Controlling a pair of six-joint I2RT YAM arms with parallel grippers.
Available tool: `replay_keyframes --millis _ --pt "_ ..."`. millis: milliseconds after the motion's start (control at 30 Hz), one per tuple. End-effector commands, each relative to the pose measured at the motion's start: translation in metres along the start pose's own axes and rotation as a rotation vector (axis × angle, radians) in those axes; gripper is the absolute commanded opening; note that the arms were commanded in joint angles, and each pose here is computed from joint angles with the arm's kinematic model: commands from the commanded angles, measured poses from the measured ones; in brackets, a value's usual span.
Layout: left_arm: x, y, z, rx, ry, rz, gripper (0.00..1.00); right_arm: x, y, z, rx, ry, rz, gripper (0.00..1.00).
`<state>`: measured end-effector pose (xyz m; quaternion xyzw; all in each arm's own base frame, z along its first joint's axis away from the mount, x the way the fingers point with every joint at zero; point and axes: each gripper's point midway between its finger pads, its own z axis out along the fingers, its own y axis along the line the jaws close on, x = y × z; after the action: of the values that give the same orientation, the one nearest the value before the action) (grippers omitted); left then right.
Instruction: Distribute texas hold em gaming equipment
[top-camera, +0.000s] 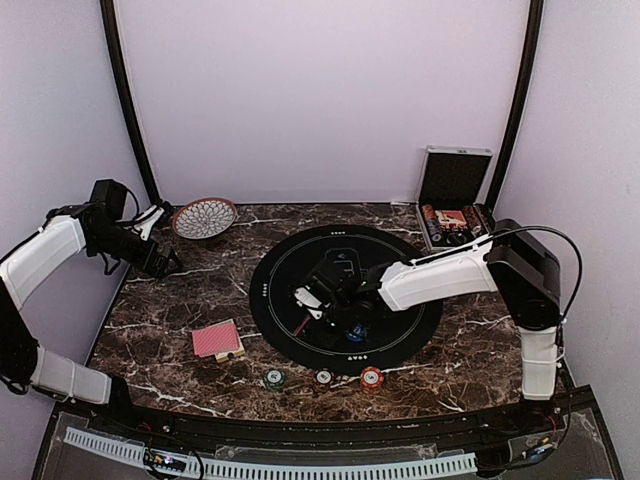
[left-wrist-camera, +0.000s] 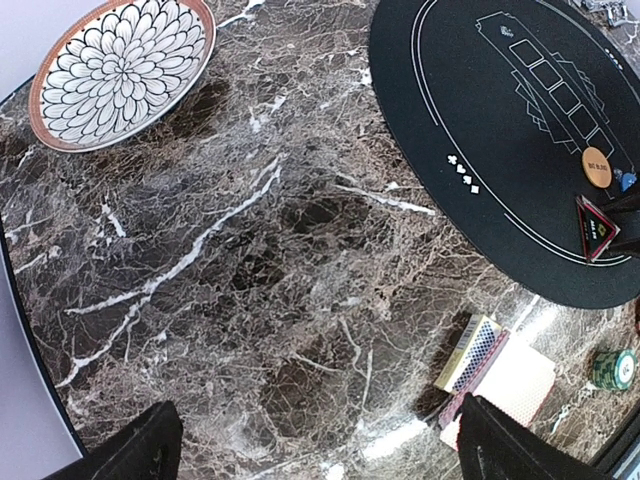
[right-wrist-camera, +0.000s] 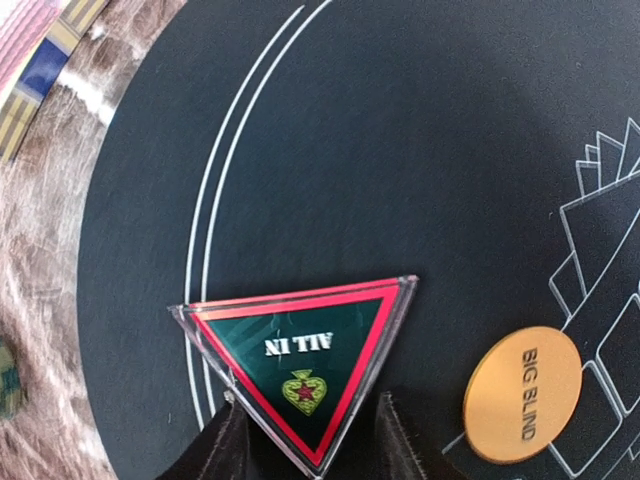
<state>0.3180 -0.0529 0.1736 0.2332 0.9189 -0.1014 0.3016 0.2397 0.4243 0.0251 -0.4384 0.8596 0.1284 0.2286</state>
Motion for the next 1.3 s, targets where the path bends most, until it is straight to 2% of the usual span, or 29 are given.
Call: replay_keyframes --millis 0,133,400,633,833,933,1133,1200,1267 --pt "-0.001 -0.006 -0.009 0.003 -0.01 0.031 0.99 -0.022 -0.005 0.013 0.044 -0.051 0.026 0.39" --pt "0.002 -0.006 -0.008 0.0 -0.001 0.035 0.99 -0.037 -0.01 0.02 0.038 -0.076 0.062 0.32" --pt "0.005 -0.019 -0.004 0.032 0.018 0.082 0.99 -0.064 -0.008 0.047 0.001 -0.103 0.086 0.3" --pt "0.008 -0.023 -0.003 0.042 0.025 0.104 0.99 -0.096 -0.024 0.065 0.023 -0.142 0.117 0.28" --pt "0.009 -0.026 -0.002 0.054 0.034 0.112 0.99 -0.11 -0.019 0.074 -0.024 -0.148 0.096 0.29" --pt "0.009 -0.027 -0.002 0.057 0.034 0.114 0.99 -0.118 -0.016 0.072 -0.037 -0.157 0.087 0.34" --pt "0.009 -0.032 -0.001 0.073 0.041 0.12 0.99 -0.14 -0.045 0.025 0.017 -0.244 0.151 0.59" --pt "0.009 -0.033 -0.001 0.077 0.044 0.123 0.99 -0.133 -0.056 0.009 0.051 -0.254 0.171 0.69" --pt "0.008 -0.034 -0.002 0.081 0.046 0.127 0.99 -0.126 -0.061 -0.011 0.079 -0.27 0.184 0.74"
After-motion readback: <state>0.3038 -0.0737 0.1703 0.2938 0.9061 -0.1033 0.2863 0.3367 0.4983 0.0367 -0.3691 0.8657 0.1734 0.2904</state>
